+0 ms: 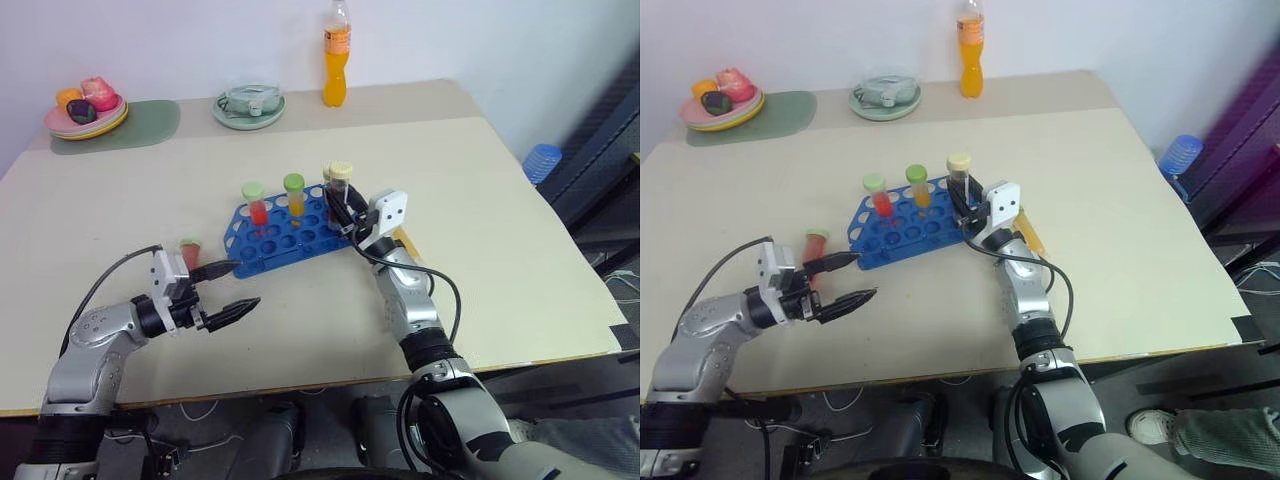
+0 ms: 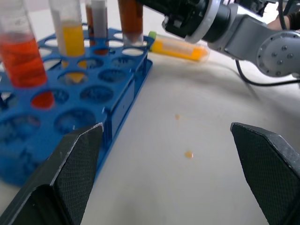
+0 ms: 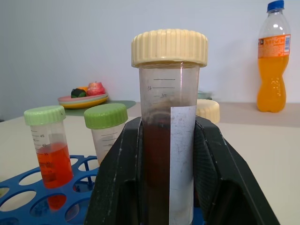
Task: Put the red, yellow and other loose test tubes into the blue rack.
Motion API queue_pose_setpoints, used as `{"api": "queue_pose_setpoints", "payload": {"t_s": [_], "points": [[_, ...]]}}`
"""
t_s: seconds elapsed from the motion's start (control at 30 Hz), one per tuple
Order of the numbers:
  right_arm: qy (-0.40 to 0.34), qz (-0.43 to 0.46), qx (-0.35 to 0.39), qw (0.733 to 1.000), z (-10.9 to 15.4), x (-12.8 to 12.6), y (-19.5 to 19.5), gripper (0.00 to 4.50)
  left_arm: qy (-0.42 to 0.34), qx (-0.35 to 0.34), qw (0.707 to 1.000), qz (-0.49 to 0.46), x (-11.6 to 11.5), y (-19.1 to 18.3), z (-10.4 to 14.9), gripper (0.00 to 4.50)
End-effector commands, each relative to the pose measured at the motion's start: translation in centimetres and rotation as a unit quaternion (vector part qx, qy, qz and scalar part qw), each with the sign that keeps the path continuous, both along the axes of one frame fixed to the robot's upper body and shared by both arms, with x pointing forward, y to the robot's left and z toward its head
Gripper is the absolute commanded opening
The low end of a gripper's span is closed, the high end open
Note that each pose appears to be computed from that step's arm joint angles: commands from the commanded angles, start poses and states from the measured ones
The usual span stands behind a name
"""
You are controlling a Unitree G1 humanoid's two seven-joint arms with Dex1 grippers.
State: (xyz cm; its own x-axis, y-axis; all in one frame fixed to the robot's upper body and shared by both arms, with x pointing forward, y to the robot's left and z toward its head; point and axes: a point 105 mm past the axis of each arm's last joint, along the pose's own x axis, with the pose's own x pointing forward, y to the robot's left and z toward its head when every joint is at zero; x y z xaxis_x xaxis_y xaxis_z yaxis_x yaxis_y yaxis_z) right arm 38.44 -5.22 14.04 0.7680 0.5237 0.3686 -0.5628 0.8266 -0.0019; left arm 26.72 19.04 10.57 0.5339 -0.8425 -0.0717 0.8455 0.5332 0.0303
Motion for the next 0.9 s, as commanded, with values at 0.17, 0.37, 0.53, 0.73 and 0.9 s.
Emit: {"api": "queue_pose_setpoints", "payload": {"t_s": [0.17, 0.37, 0.53, 0.73, 0.9], "points": [[0.023, -0.008, 0.000, 1.000, -1.6, -0.8, -1.2, 0.78, -0.022, 0.000, 1.000, 0.002, 0.1, 0.5, 0.2, 4.50], [0.019, -0.023, -0.004, 1.000, -1.3, -0.6, -2.0, 0.78, -0.024, -0.002, 1.000, -0.005, 0.6, -0.2, 0.4, 4.50], [0.017, -0.030, -0.008, 0.999, -1.1, -0.4, -2.3, 0.78, -0.028, -0.008, 0.999, -0.014, 0.6, -0.4, 0.8, 4.50], [0.018, -0.034, -0.011, 0.999, -1.2, -0.2, -2.3, 0.78, -0.042, -0.032, 0.998, -0.023, 0.5, -0.7, 2.1, 4.50], [0.020, -0.032, -0.013, 0.999, -1.4, -0.2, -2.1, 0.78, -0.060, -0.067, 0.995, -0.047, -0.2, -0.7, 4.1, 4.50]]}}
